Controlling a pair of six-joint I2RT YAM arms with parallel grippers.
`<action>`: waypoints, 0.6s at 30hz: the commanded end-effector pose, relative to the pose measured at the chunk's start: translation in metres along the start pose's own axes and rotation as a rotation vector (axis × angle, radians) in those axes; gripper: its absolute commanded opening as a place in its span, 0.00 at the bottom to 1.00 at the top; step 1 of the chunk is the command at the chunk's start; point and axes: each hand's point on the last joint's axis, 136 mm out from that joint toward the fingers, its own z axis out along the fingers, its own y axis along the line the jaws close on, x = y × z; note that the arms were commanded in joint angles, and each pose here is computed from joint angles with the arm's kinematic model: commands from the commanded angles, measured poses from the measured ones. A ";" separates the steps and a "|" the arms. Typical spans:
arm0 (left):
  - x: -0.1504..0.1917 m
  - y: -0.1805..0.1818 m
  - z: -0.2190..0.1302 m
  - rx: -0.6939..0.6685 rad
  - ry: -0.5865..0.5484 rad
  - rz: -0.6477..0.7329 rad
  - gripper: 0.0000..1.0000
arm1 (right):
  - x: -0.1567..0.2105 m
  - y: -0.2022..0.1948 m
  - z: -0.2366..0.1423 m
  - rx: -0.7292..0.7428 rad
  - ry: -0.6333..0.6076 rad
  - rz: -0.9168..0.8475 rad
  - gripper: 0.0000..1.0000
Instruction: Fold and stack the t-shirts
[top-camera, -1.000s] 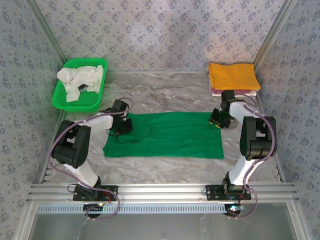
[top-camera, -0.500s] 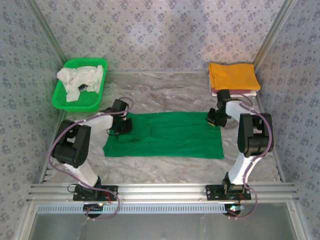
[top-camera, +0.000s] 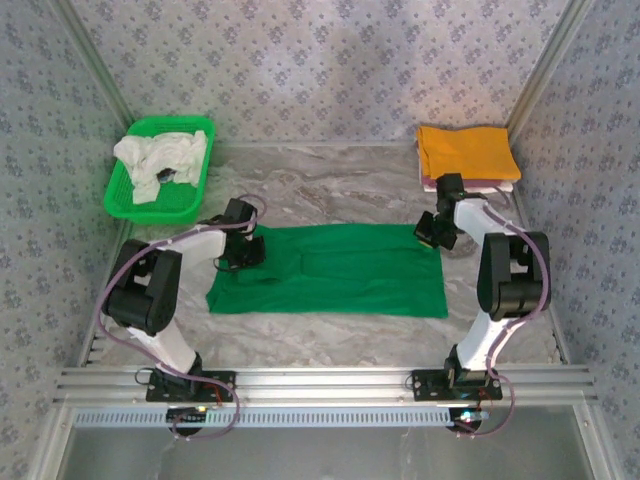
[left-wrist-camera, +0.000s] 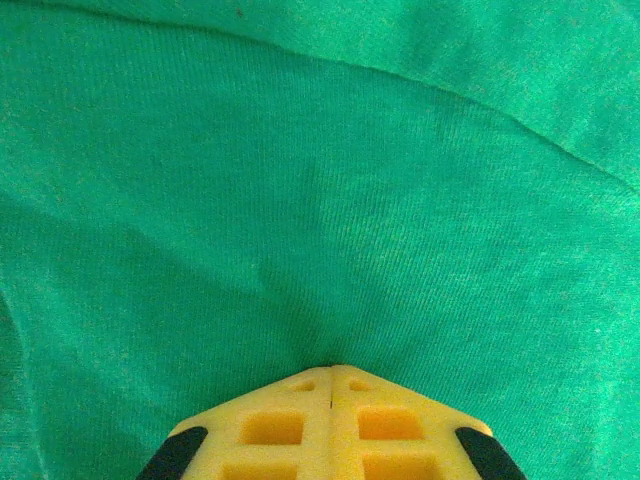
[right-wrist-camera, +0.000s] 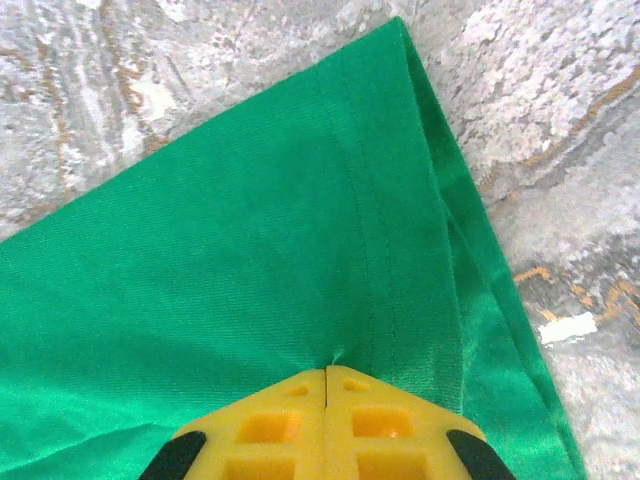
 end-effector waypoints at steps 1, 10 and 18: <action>0.018 0.018 0.013 -0.062 0.066 -0.003 0.05 | 0.008 -0.011 -0.017 0.020 -0.009 0.010 0.00; 0.018 0.018 0.009 -0.067 0.067 0.006 0.04 | 0.028 -0.031 -0.025 0.057 0.008 0.010 0.00; 0.018 0.018 -0.005 -0.074 0.075 0.039 0.02 | 0.029 -0.045 0.000 0.105 0.033 0.017 0.00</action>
